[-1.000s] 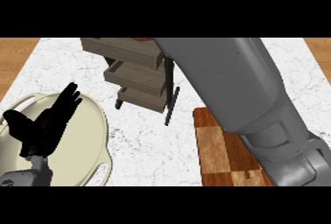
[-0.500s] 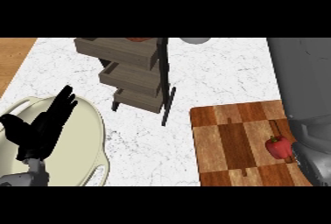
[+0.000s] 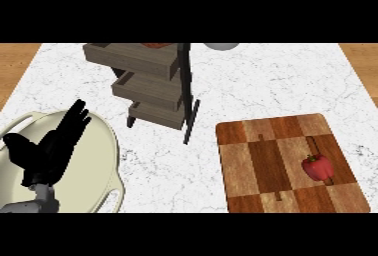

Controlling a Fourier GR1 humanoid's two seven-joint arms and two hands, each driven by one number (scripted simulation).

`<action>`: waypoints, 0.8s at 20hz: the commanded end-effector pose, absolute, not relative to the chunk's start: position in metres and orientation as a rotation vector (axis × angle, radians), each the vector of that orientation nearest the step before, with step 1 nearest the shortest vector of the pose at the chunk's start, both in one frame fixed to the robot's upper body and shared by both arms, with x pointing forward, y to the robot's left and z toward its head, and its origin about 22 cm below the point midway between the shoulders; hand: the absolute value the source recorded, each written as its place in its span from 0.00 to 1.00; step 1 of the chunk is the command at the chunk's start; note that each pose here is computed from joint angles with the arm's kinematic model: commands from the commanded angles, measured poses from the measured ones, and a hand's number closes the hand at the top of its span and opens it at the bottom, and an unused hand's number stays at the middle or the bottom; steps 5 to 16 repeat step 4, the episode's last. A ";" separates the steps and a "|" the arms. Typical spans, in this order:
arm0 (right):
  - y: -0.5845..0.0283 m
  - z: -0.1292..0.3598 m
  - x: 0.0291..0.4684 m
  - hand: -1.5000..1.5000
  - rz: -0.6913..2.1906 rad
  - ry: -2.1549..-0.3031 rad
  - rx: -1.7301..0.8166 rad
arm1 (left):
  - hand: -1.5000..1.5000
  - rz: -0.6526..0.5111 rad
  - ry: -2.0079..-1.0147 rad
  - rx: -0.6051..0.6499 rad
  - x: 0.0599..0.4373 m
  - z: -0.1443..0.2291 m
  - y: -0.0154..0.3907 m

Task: Pick the sweet potato from the cutting board and place it in the tiered basket

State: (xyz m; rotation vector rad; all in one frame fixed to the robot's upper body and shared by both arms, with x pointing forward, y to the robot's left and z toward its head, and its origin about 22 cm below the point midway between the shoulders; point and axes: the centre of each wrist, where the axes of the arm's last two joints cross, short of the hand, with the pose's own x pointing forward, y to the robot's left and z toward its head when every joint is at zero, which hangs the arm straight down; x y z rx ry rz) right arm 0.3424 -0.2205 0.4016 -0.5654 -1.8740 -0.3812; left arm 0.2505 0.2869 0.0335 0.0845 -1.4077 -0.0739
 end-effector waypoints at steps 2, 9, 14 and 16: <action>-0.281 0.407 0.311 0.00 -0.341 -1.880 -0.617 | 0.50 -0.073 -1.429 0.104 0.251 0.039 0.305; -0.306 0.396 0.297 0.00 -0.344 -1.889 -0.606 | 0.50 -0.077 -1.424 0.095 0.251 0.020 0.296; -0.306 0.396 0.297 0.00 -0.344 -1.889 -0.606 | 0.50 -0.077 -1.424 0.095 0.251 0.020 0.296; -0.306 0.396 0.297 0.00 -0.344 -1.889 -0.606 | 0.50 -0.077 -1.424 0.095 0.251 0.020 0.296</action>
